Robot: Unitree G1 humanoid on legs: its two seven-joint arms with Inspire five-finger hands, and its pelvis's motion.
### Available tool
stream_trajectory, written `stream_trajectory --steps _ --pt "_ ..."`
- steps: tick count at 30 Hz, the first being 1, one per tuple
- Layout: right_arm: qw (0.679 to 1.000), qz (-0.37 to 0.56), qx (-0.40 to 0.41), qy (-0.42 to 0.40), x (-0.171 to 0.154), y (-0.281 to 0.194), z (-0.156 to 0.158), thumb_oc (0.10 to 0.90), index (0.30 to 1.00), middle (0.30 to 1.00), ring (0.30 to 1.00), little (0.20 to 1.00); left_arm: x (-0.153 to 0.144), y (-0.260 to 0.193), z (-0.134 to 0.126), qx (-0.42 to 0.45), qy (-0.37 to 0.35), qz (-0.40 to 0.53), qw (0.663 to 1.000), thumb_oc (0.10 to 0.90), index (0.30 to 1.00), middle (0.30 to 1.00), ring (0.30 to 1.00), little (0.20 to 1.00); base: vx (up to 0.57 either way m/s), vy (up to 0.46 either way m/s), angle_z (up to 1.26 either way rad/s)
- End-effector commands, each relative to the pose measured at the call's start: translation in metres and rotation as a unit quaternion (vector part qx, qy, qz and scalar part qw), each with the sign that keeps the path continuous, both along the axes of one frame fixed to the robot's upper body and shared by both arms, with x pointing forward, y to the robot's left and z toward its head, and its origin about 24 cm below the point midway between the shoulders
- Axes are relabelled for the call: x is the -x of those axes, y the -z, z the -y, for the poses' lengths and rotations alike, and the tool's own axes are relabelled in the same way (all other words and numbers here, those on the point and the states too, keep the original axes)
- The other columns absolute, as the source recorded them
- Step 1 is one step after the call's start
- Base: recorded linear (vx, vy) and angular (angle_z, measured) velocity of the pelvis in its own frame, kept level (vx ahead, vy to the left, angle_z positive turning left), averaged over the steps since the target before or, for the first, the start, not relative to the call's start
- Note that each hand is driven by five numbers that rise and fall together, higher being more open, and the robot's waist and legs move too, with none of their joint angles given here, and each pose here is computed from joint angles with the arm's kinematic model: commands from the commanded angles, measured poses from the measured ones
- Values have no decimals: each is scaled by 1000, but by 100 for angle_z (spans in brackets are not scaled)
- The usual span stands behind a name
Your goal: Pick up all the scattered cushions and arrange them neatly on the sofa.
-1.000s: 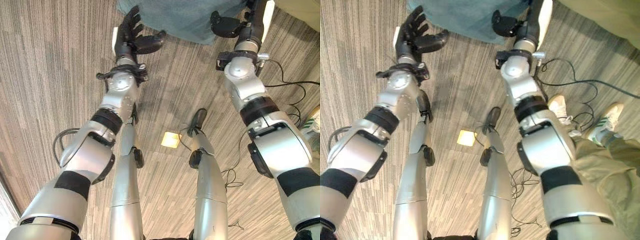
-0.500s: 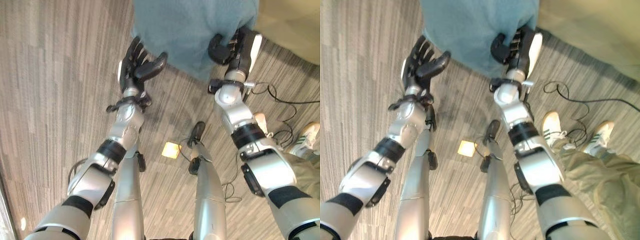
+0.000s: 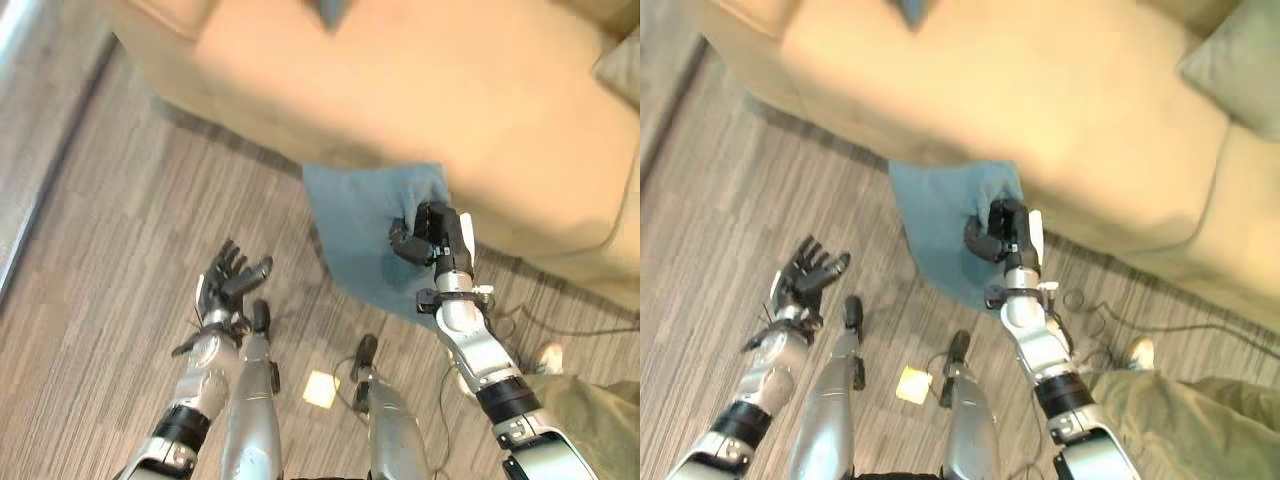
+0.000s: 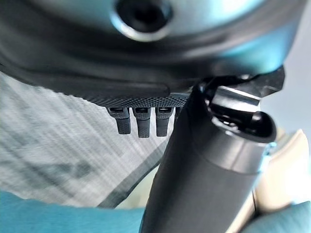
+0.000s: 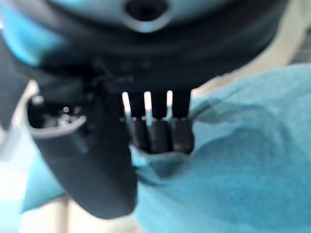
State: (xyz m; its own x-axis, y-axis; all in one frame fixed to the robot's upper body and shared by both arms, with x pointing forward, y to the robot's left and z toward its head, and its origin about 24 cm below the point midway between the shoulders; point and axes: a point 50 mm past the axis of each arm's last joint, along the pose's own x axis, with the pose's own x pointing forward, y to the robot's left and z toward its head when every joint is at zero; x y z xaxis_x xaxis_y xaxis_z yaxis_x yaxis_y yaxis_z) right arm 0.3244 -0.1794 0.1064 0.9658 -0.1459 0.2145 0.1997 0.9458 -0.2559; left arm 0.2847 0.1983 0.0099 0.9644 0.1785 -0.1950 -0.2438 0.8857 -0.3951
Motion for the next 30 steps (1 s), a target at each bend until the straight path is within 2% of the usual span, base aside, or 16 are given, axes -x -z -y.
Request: stream_trajectory --steps 1,4,7,10,12,18,21,26,30 --pt "962 264 -44 -48 13 -119 -2 400 300 300 300 300 -4 -14 23 -7 58 44 997 800 900 900 900 900 185 98 2" --pt "962 265 -47 -55 14 -124 1 400 300 300 300 300 6 4 29 -20 77 1 997 800 900 900 900 900 190 107 -4" --pt "953 299 -26 -48 14 -150 7 400 300 300 300 300 9 10 29 -16 80 -13 997 800 900 900 900 900 135 72 -8" --pt "942 334 45 -3 12 -189 24 400 300 300 300 300 9 5 33 -15 100 -3 995 800 900 900 900 900 163 3 -14" --pt "935 336 101 52 -2 -216 37 400 300 300 300 300 8 -5 37 -10 114 22 993 800 900 900 900 900 269 -127 -11" --pt "937 327 95 76 -18 -226 31 400 300 300 300 300 5 -7 49 13 123 28 992 800 900 900 900 900 253 -165 1" --pt "941 317 95 71 -23 -223 22 400 300 300 300 300 4 -4 54 28 121 24 992 800 900 900 900 900 356 -338 38" --pt "933 343 80 75 -36 -266 0 400 300 300 300 300 2 -15 69 70 114 48 990 800 900 900 900 900 171 -265 -22" --pt "927 369 68 29 -37 -295 -39 400 300 300 300 300 -6 -35 84 72 143 85 983 800 900 900 900 900 201 -27 -41"
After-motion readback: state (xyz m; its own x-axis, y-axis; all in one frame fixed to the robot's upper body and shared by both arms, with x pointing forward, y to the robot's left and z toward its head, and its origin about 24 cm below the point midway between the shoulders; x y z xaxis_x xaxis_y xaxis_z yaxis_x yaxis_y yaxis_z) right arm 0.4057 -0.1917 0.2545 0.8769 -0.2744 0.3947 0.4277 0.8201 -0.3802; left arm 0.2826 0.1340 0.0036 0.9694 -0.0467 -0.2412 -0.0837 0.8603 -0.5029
